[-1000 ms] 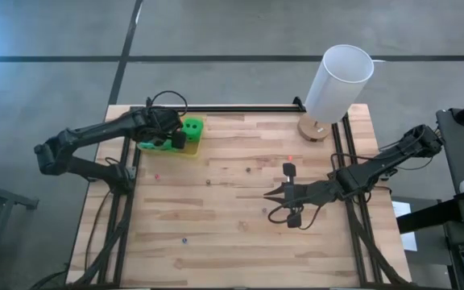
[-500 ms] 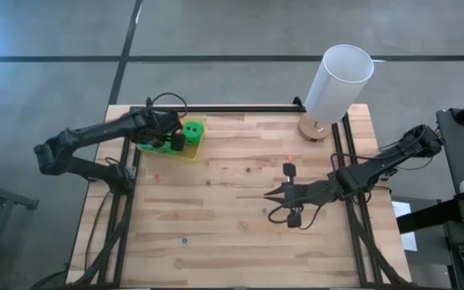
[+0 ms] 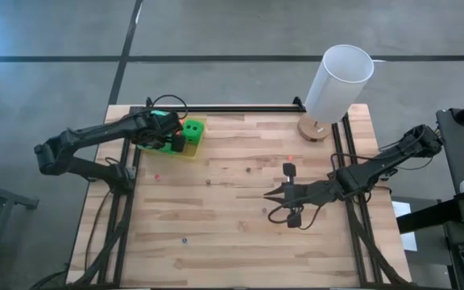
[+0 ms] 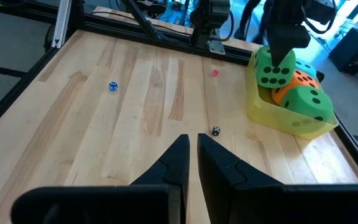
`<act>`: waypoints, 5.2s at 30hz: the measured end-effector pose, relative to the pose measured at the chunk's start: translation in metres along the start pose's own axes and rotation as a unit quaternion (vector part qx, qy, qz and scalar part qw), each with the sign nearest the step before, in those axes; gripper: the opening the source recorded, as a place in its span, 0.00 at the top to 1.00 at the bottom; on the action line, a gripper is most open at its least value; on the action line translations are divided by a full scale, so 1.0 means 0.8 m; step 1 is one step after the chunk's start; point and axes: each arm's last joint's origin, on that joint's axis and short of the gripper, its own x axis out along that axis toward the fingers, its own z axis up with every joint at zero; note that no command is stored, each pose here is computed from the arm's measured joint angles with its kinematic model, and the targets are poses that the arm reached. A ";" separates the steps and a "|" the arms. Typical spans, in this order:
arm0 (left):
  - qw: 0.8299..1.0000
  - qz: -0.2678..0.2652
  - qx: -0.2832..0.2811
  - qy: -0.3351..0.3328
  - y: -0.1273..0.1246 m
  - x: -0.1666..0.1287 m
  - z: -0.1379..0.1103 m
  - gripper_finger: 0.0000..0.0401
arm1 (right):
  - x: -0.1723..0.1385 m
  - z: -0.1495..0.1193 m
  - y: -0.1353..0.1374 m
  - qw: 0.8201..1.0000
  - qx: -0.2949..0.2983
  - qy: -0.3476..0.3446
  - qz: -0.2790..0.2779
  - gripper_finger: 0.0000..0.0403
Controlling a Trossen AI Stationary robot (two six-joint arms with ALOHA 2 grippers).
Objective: Pick & Place Dice
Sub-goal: Put the green large die into the yellow container
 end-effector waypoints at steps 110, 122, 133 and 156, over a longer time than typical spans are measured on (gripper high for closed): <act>0.987 -0.128 0.084 -0.036 -0.036 -0.008 -0.001 0.00 | 0.000 0.000 0.000 1.000 0.000 0.000 0.000 0.93; 0.987 -0.128 0.088 -0.042 -0.037 -0.001 -0.006 0.00 | 0.000 0.000 0.000 1.000 0.000 0.000 0.000 0.93; 0.986 -0.137 0.087 -0.044 -0.037 0.017 -0.012 0.01 | 0.000 0.000 0.000 1.000 0.000 0.000 0.000 0.93; 0.983 -0.145 0.099 -0.046 -0.037 0.023 -0.015 0.00 | 0.000 0.000 0.000 1.000 0.000 0.000 0.000 0.93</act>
